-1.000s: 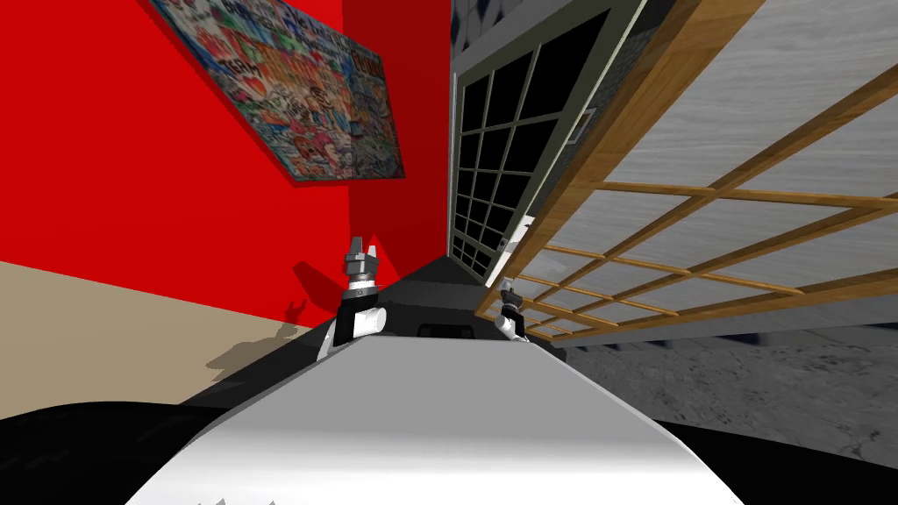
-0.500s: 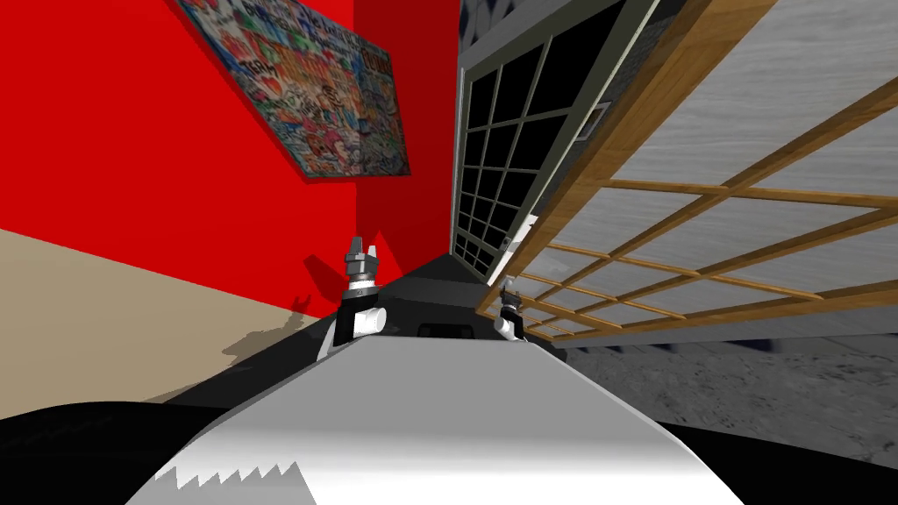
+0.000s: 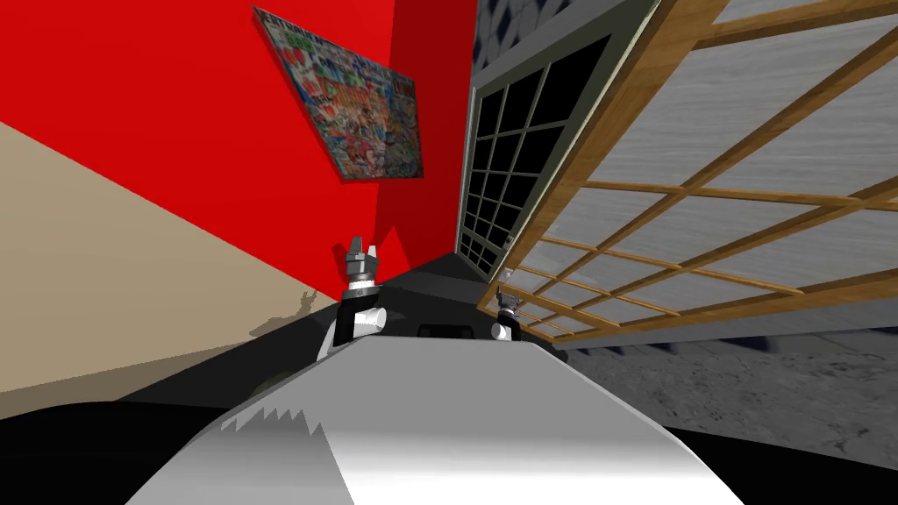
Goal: Pull the door open
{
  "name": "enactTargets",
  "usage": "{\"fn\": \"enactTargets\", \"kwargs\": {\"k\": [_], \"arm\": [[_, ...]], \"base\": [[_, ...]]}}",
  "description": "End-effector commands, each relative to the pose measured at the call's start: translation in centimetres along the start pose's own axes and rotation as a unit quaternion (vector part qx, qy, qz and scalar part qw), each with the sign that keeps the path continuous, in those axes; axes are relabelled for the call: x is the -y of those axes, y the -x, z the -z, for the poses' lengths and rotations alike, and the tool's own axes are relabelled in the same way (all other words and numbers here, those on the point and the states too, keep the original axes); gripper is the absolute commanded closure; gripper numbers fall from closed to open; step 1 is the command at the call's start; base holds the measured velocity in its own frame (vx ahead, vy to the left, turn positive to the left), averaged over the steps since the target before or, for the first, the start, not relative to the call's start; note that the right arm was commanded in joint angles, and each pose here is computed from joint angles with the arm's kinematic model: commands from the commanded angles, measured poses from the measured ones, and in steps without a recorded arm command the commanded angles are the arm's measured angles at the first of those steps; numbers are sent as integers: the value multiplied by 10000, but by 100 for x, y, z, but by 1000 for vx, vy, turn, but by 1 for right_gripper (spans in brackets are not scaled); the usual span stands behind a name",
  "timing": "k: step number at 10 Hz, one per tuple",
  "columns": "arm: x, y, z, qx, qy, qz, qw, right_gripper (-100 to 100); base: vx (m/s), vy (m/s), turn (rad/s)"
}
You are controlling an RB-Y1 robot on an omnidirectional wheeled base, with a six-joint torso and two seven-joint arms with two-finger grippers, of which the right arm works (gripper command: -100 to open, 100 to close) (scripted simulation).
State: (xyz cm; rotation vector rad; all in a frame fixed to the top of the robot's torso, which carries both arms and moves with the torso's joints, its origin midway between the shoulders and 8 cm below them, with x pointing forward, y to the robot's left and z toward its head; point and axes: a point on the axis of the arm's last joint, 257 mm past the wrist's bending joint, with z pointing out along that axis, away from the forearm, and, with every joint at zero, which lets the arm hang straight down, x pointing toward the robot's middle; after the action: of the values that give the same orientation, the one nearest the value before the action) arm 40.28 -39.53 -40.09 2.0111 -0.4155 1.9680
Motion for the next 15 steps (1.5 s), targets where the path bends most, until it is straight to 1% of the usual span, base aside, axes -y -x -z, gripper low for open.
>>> {"fn": "enactTargets", "kwargs": {"k": [1, 2, 3, 4, 7, 10, 13, 14, 15], "arm": [[55, -28, 62, -95, -90, -44, 9999, -100], [34, -18, 42, -57, -55, -26, 10000, -100], [17, -32, 90, -92, -78, -32, 9999, -100], [12, -33, 103, -98, -83, -32, 9999, -100], [-30, -42, 203, -129, -121, -33, 9998, -100], [-77, -39, 328, -140, -160, -41, 9998, -100], [-120, -26, 452, -128, -192, -53, 9997, -100], [-129, -22, 479, -122, -199, -56, 9997, -100], [-116, -19, 468, -115, -200, -54, 9997, -100]], "base": [[-165, -30, 109], [-72, -10, 17], [111, 11, -5], [191, 20, 3], [209, 34, -6], [202, -34, -18], [175, -110, -44], [111, -159, -58], [48, -69, 0]]}}
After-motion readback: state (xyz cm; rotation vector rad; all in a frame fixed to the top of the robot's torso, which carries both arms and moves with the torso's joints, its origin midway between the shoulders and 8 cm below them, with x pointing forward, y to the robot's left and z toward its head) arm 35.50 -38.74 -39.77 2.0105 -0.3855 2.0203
